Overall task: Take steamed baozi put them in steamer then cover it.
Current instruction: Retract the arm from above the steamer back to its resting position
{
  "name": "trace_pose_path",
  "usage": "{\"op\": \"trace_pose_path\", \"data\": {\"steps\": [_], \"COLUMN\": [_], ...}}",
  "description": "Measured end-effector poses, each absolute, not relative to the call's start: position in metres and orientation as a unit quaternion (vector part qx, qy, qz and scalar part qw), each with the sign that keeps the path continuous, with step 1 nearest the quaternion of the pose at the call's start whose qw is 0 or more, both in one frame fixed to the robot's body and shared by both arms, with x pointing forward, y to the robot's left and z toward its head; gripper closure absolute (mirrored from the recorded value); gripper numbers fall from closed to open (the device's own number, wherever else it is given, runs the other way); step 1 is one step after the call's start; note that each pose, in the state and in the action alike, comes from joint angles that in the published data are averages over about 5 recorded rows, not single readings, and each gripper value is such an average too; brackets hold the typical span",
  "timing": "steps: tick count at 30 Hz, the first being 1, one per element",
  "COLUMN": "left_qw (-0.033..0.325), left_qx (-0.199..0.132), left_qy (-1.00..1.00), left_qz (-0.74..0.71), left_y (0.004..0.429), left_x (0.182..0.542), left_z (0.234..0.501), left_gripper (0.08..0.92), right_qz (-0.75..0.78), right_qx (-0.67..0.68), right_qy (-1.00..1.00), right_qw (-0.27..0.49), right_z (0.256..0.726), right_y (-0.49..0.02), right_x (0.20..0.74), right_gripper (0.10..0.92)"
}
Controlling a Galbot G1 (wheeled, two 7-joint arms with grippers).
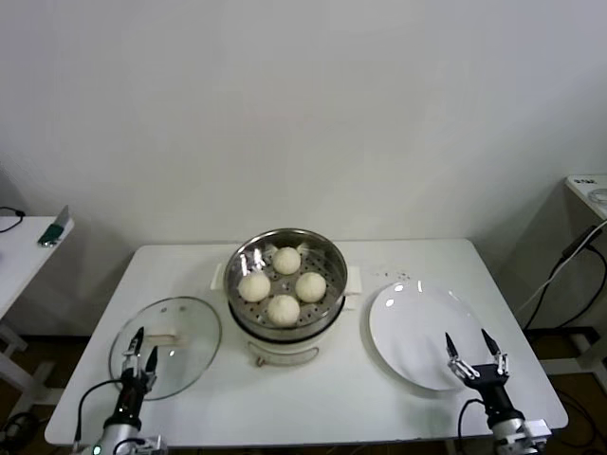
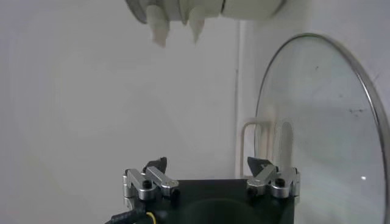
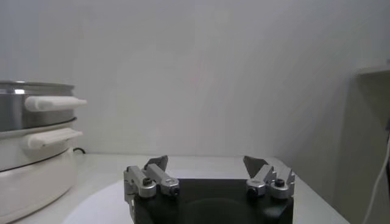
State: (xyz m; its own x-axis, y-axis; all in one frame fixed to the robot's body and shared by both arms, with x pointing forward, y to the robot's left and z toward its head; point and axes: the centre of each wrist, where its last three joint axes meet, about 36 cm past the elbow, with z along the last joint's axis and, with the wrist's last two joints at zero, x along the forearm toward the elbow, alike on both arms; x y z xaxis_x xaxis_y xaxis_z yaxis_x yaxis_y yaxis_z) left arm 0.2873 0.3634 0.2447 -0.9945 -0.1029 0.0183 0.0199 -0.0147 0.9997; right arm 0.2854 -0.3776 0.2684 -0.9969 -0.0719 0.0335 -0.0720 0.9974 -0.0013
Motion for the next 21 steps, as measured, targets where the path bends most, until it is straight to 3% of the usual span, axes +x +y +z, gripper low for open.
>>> {"op": "trace_pose_path", "data": {"steps": [12,21], "left_qw": [0.056,0.067], "left_qx": [0.030,0.034], "left_qy": [-0.679,-0.685], "left_qz": [-0.731,-0.725], "left_y": [0.369,0.364], "left_x": [0.325,0.336], "left_z": [0.233,0.229], "left_gripper": [0.189,0.423], "right_qz": [-0.007,-0.011], "right_qx": [0.024,0.017], "right_qy": [-1.000,-1.000], "right_qw": [0.011,0.012], "right_z": [0.265,0.260], "right_y": [-0.372,-0.369], "right_x": [0.271,0.267], "right_gripper": [0.200,0.200]}}
